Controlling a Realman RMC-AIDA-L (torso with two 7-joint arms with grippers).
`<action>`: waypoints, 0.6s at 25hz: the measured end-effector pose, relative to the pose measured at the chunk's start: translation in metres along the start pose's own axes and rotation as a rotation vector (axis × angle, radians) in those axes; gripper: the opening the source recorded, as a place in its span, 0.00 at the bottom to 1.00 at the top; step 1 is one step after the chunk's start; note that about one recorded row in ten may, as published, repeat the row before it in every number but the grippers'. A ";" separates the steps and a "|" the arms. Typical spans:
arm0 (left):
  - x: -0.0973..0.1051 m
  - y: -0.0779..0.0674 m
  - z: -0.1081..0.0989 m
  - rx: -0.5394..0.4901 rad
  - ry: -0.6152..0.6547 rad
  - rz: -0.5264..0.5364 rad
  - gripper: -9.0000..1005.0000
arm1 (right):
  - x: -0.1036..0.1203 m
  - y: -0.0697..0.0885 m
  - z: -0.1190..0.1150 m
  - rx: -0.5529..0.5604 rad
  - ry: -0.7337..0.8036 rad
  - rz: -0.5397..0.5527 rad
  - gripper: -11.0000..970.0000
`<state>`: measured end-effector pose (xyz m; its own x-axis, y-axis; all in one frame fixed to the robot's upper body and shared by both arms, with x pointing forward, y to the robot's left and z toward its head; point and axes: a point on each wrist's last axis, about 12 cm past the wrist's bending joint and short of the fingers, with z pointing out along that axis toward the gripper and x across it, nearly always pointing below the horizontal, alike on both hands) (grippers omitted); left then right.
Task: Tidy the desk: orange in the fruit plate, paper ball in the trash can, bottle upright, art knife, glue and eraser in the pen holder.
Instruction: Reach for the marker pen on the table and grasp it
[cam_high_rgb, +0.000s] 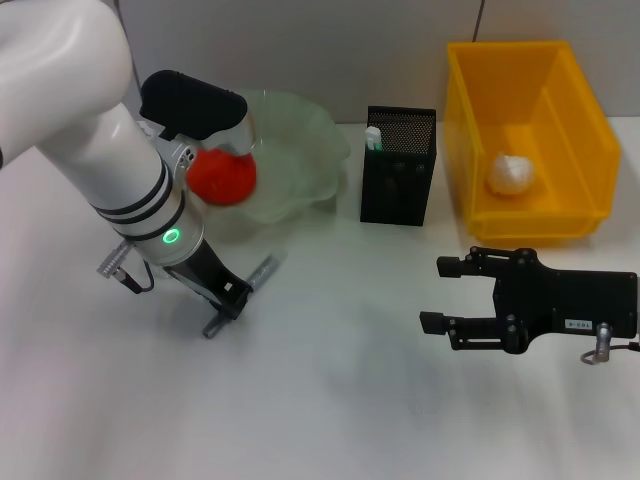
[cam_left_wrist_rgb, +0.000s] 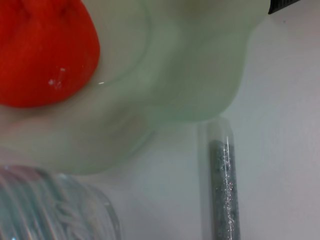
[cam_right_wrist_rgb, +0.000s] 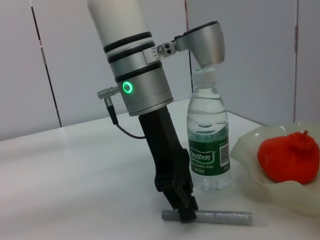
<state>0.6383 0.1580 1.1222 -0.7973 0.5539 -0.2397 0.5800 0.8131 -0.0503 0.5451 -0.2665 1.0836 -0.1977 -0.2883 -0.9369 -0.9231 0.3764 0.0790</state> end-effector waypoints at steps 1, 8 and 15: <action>0.000 0.000 0.000 -0.001 0.001 0.002 0.21 | 0.000 0.000 0.000 0.000 0.000 0.000 0.80; -0.003 -0.001 -0.003 -0.008 -0.013 0.012 0.17 | 0.000 0.000 0.000 -0.001 0.000 0.000 0.80; -0.005 -0.002 -0.016 0.054 -0.062 0.025 0.17 | 0.000 -0.002 -0.002 0.016 -0.007 0.004 0.80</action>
<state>0.6380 0.1565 1.1388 -0.7714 0.5607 -0.3009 0.6093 0.7873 -0.0948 0.5463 -0.2688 1.0844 -0.1991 -0.2803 -0.9390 -0.9168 0.3918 0.0775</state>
